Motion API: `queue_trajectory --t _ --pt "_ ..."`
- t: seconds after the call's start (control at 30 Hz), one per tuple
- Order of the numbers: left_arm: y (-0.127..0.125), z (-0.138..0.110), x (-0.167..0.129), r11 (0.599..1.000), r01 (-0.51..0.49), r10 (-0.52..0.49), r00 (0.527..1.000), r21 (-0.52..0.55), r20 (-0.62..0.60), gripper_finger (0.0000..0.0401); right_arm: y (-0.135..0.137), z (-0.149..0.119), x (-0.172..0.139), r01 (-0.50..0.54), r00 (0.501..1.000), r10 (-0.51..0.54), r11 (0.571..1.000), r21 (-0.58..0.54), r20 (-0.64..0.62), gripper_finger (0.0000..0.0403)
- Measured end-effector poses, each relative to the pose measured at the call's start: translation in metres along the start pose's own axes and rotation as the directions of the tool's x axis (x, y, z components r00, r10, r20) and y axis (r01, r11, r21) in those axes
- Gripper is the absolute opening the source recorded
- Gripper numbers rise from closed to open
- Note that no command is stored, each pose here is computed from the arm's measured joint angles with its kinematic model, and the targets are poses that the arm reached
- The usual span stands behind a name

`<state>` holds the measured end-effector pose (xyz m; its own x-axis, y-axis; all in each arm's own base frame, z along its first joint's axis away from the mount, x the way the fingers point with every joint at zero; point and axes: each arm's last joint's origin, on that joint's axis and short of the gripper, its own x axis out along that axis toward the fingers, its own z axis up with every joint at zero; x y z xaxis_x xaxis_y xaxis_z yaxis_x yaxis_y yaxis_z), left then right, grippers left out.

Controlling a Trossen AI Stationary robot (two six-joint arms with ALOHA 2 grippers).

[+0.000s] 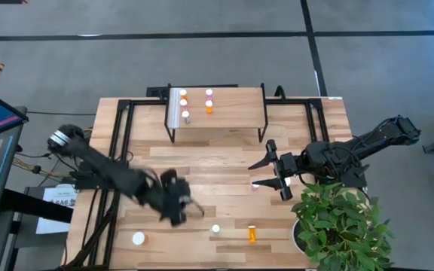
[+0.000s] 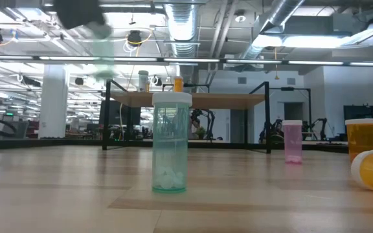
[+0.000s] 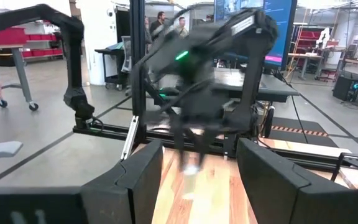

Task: Pick and place medicine bottles onto shelf by color
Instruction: Put the left blue pill bottle on the shelf

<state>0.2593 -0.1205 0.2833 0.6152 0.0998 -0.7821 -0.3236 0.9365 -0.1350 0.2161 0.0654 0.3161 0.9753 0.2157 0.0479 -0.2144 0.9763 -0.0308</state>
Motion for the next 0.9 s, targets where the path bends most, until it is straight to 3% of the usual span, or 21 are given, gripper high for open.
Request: queue_trajectory --t 0.17,0.27,0.53,0.7,0.9 --pt "0.058 0.042 -0.021 0.995 0.0 0.006 0.998 -0.1 0.063 0.0099 -0.003 0.0 0.0 0.013 1.0 -0.013 1.0 -0.001 -0.001 0.023" --pt "0.084 0.066 -0.032 0.994 -0.006 0.013 0.997 -0.107 0.072 0.0099 -0.005 0.0 0.0 0.022 1.0 -0.022 1.0 -0.002 -0.002 0.023" --pt "0.128 0.13 -0.056 0.995 -0.07 0.078 0.989 -0.069 0.123 0.0099 -0.006 -0.003 0.0 0.024 0.999 -0.025 0.999 -0.022 -0.025 0.023" --pt "0.147 0.161 -0.048 0.992 -0.098 0.102 0.993 -0.077 0.062 0.0099 -0.006 -0.003 0.0 0.024 0.999 -0.024 0.999 -0.022 -0.028 0.023" --pt "0.163 0.189 -0.018 0.995 -0.093 0.092 0.996 -0.036 -0.02 0.0099 -0.006 -0.003 0.0 0.023 0.999 -0.024 0.999 -0.022 -0.032 0.023"
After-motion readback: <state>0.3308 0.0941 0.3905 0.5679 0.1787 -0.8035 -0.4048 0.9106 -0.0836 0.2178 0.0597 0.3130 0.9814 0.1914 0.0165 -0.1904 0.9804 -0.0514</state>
